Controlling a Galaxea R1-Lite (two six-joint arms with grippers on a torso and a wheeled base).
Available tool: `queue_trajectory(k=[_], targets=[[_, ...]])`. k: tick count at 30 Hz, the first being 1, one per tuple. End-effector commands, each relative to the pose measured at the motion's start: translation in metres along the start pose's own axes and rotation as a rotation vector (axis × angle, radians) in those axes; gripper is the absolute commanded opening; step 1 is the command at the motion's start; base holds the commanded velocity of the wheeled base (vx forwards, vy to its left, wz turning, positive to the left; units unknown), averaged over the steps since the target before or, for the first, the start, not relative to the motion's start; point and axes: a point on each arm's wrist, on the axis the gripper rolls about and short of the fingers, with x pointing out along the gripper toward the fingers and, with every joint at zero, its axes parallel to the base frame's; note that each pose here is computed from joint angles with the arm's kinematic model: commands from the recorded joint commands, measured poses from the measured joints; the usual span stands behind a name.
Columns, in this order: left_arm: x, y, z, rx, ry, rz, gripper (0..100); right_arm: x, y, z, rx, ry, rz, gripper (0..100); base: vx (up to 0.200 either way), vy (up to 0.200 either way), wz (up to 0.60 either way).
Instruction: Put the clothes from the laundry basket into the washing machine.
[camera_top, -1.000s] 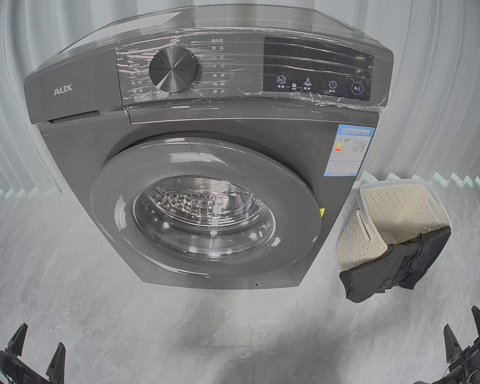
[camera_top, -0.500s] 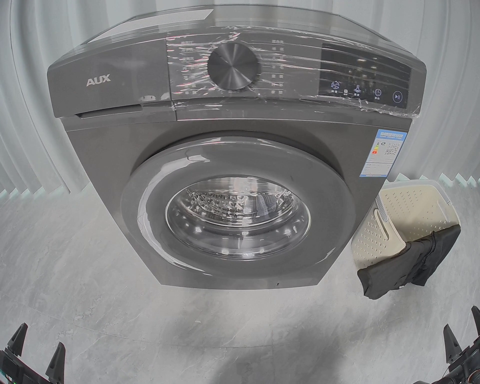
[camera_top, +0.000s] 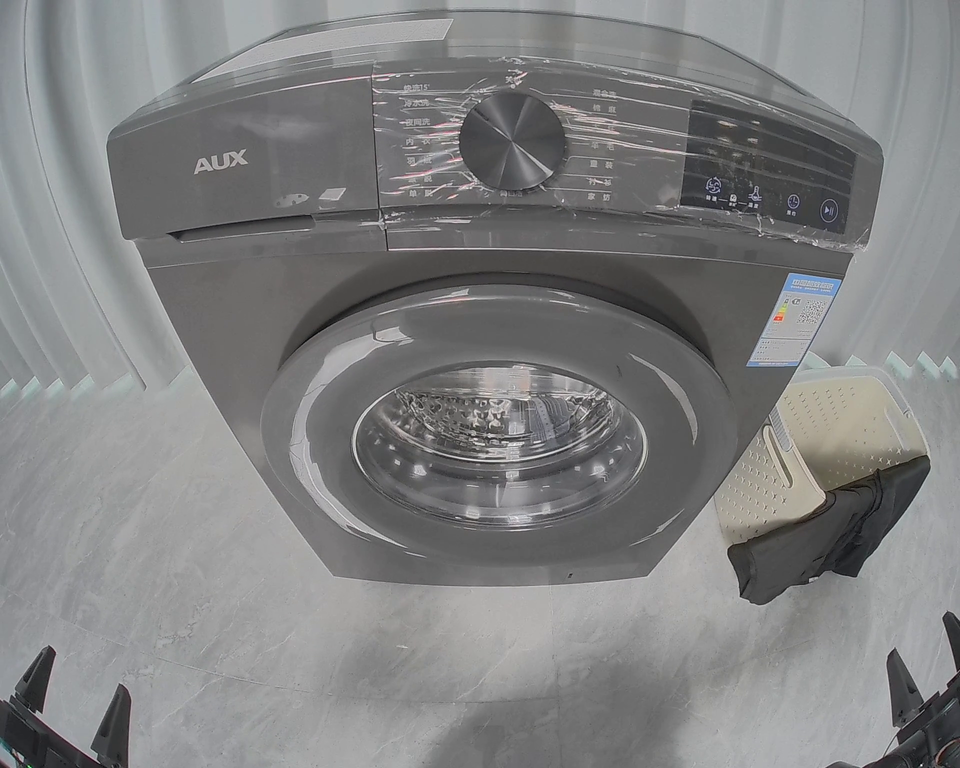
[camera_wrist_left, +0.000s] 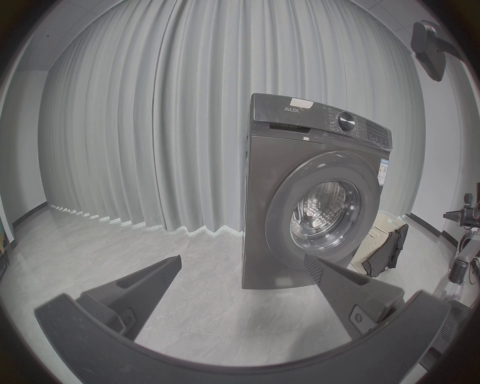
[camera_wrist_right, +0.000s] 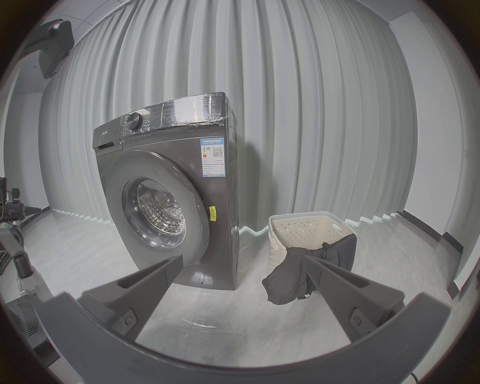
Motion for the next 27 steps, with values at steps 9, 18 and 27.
queue_trajectory(k=[9,18,27], targets=[[-0.0003,0.0002,-0.0044,0.002,-0.003,0.000,100,0.0001,0.0001,-0.0051,-0.004,0.000,-0.002,100,0.133,0.000,0.00],[-0.0003,0.0002,-0.0044,0.002,-0.003,0.000,100,0.0001,0.0002,-0.0053,-0.005,0.001,0.009,100,0.000,0.000,0.00],[-0.0003,0.0002,-0.0044,0.003,-0.003,0.000,100,0.0001,0.0004,-0.0053,-0.021,0.001,0.014,100,0.000,0.000,0.00]])
